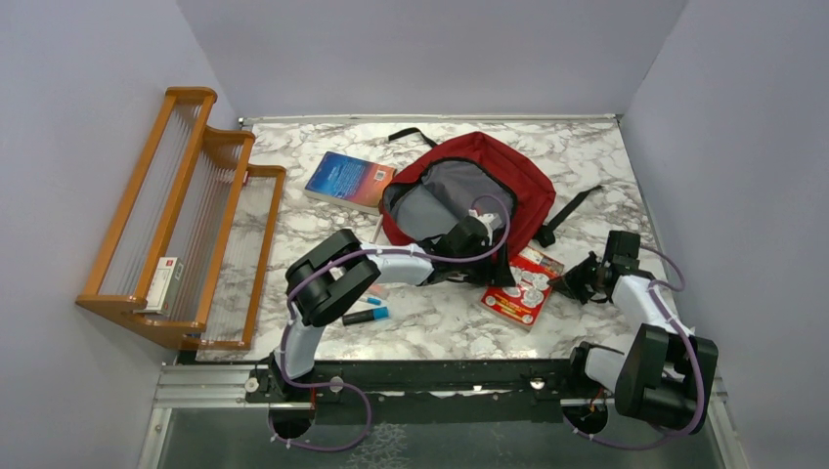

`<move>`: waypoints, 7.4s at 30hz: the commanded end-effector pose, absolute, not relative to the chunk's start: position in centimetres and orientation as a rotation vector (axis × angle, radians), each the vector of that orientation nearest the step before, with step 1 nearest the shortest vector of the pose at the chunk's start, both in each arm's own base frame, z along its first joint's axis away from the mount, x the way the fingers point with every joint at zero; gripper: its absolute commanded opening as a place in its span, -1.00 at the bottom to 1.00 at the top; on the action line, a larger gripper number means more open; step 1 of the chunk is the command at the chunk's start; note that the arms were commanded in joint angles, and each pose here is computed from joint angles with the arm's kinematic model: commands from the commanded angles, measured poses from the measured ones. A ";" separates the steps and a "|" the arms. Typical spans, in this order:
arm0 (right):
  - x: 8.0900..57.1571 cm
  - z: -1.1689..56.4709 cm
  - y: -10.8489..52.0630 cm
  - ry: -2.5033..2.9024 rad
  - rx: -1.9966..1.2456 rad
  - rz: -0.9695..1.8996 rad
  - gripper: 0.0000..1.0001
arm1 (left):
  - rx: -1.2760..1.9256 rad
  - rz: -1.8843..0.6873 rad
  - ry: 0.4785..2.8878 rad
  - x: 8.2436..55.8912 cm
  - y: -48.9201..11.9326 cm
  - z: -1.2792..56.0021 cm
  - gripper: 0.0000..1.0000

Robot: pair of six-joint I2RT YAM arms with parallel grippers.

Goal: Pack the student bag
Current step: Pick up the book from the center of the board, then place the book in the student bag.

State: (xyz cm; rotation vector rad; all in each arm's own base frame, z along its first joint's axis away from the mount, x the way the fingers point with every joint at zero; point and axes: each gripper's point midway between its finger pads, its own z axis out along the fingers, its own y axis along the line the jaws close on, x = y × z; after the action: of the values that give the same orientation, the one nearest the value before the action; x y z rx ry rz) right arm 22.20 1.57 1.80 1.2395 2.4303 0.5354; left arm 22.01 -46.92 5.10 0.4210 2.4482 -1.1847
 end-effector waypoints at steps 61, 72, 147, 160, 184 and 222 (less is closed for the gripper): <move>26.9 41.7 10.5 1.390 -0.434 0.942 0.65 | 0.884 -0.935 1.891 28.7 -33.5 28.7 -1.00; 26.2 42.8 16.6 1.216 -1.048 1.033 0.74 | 1.126 -0.934 1.735 24.4 -31.2 31.0 -1.00; 20.3 47.3 22.7 1.077 -0.972 1.284 -0.99 | 0.979 -1.188 1.160 16.9 -29.3 43.7 0.58; 18.5 50.4 22.0 0.983 -0.917 1.279 -0.99 | 0.984 -1.369 1.050 14.5 -29.7 45.3 0.36; 17.5 52.4 21.2 0.936 -0.839 1.221 -0.99 | 1.003 -1.408 1.013 13.2 -29.3 45.6 -1.00; 36.9 28.6 17.5 1.990 -0.503 0.628 0.44 | -0.038 -0.423 1.951 35.0 -15.3 29.3 -1.00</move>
State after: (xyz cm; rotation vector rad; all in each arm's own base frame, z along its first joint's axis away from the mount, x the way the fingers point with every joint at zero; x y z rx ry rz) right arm 36.38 16.85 32.40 -0.4485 1.8383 0.6248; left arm 34.12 -18.58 27.23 0.1494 1.9896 -0.5453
